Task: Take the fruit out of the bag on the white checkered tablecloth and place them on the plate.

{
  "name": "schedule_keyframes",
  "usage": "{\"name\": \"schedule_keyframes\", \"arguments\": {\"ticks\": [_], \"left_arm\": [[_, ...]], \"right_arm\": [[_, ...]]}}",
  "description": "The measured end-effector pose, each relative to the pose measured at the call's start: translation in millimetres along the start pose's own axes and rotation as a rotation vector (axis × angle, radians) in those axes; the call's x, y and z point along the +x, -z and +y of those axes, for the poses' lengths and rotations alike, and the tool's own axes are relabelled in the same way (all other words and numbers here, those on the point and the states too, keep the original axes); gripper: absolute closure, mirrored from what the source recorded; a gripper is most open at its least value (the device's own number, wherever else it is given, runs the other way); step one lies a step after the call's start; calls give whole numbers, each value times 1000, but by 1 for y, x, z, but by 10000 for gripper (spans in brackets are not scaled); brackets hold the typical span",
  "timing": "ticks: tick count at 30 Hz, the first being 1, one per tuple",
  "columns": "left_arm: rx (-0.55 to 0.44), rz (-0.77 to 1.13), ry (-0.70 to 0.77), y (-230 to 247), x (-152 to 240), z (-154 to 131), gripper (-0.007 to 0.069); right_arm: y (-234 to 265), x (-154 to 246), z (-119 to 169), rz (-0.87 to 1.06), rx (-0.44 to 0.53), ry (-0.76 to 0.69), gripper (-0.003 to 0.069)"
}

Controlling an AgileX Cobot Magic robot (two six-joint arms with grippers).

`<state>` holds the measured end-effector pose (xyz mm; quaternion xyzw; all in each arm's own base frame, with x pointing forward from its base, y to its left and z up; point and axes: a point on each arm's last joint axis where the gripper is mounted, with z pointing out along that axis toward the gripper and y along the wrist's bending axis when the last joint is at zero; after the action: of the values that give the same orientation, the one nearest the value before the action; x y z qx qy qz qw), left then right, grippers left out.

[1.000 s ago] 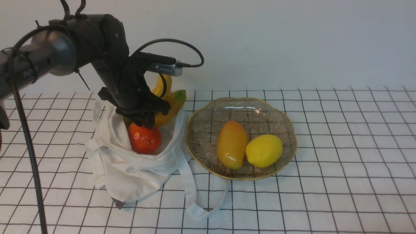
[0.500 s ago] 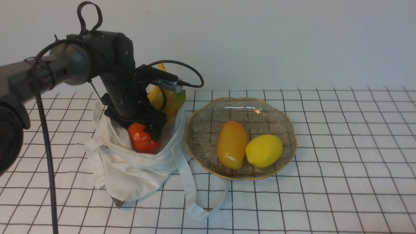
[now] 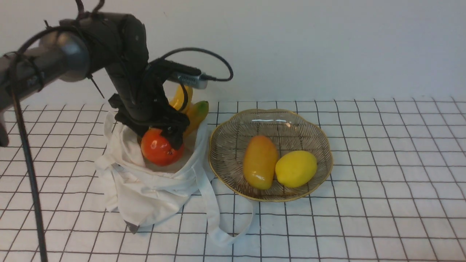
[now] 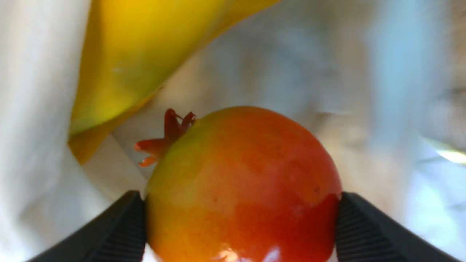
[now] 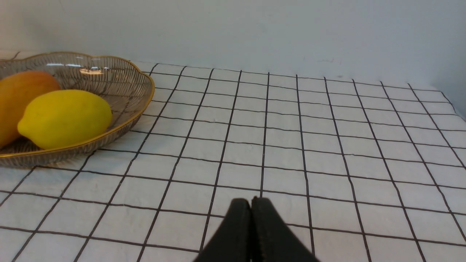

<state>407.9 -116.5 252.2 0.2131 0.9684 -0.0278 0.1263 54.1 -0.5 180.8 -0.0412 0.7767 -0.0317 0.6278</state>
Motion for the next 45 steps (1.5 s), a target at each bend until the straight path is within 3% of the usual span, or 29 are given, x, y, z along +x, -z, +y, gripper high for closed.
{"name": "schedule_keyframes", "arguments": {"ticks": [7,11,15,20,23,26,31,37,39,41,42,45], "left_arm": [[121,-149,-86,66,3,-49,24],[221,-180,-239,55,-3,-92,24],[190,-160,-316,24,-11,-109,24],[76,-142,-350,-13,-19,-108,24],[47,-169,-258,-26,-25,-106,24],[48,-190,-210,-25,-26,-106,18],[50,-210,-148,-13,-26,-106,-57],[5,-193,-152,12,-21,-101,-51],[-12,-186,-141,28,-18,-99,-10],[-73,-218,-87,75,-11,-91,176],[-73,-218,-87,76,-9,-91,176],[-147,-367,-37,152,11,-80,491]], "right_arm": [[0,0,0,0,0,0,673],[0,0,0,0,0,-5,673],[0,0,0,0,0,-8,673],[0,0,0,0,0,-7,673],[0,0,0,0,0,-7,673],[0,0,0,0,0,-7,673],[0,0,0,0,0,-7,673],[0,0,0,0,0,-7,673],[0,0,0,0,0,-7,673],[0,0,0,0,0,-7,673],[0,0,0,0,0,-7,673],[0,0,0,0,0,-7,673]]}}
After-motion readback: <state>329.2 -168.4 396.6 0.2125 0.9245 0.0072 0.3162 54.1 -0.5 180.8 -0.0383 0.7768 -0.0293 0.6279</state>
